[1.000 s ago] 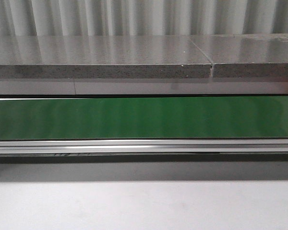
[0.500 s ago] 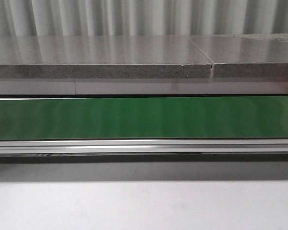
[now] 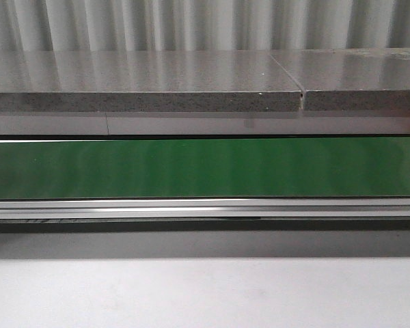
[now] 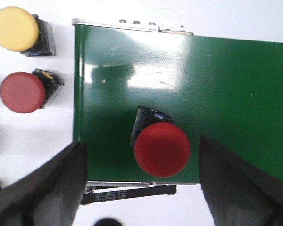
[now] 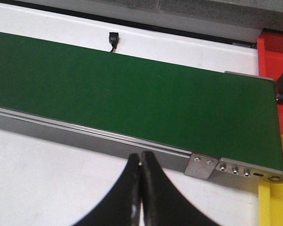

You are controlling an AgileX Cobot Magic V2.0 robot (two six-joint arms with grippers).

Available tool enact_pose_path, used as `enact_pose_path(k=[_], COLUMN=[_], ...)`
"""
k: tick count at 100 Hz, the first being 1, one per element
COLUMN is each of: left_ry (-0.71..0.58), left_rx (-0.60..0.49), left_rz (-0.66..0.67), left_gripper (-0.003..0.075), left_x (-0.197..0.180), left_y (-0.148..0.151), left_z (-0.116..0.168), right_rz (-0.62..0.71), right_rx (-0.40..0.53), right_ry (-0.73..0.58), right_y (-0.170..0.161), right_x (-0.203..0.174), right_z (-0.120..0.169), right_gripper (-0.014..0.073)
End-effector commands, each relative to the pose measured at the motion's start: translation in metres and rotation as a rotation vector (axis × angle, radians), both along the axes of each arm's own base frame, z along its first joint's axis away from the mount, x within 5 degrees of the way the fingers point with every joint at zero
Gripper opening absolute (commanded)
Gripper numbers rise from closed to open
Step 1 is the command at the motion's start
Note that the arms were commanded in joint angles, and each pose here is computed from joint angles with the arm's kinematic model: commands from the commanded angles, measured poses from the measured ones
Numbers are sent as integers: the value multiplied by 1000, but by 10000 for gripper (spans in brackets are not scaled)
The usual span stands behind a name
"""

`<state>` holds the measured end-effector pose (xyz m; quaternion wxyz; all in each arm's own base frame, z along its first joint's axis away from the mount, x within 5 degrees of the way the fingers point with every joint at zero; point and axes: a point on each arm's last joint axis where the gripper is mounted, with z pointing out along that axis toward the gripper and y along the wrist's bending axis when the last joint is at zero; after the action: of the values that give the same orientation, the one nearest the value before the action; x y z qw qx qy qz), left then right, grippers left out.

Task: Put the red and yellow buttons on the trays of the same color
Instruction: 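Lift the red button with the left gripper and set it on the belt start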

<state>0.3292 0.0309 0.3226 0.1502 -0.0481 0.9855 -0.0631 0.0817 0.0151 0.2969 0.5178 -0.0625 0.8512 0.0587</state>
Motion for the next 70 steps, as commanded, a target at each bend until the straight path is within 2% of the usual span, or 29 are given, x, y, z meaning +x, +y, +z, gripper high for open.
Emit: enact_pose_path(k=[1, 38, 56, 70], left_ry=[-116, -91, -48, -13], left_rx=[20, 67, 60, 106], left_rz=[37, 291, 351, 356], left_gripper=[483, 483, 483, 483], left_x=[-13, -34, -25, -16], left_y=[10, 89, 113, 125], left_z=[32, 31, 8, -10], right_rz=[-9, -9, -9, -9], right_rx=[-3, -3, -3, -3], right_ry=[-87, -87, -87, -87], right_y=[-1, -1, -1, -1], right_x=[2, 2, 2, 2], right_z=[13, 13, 13, 13], right_gripper=[-65, -65, -65, -65])
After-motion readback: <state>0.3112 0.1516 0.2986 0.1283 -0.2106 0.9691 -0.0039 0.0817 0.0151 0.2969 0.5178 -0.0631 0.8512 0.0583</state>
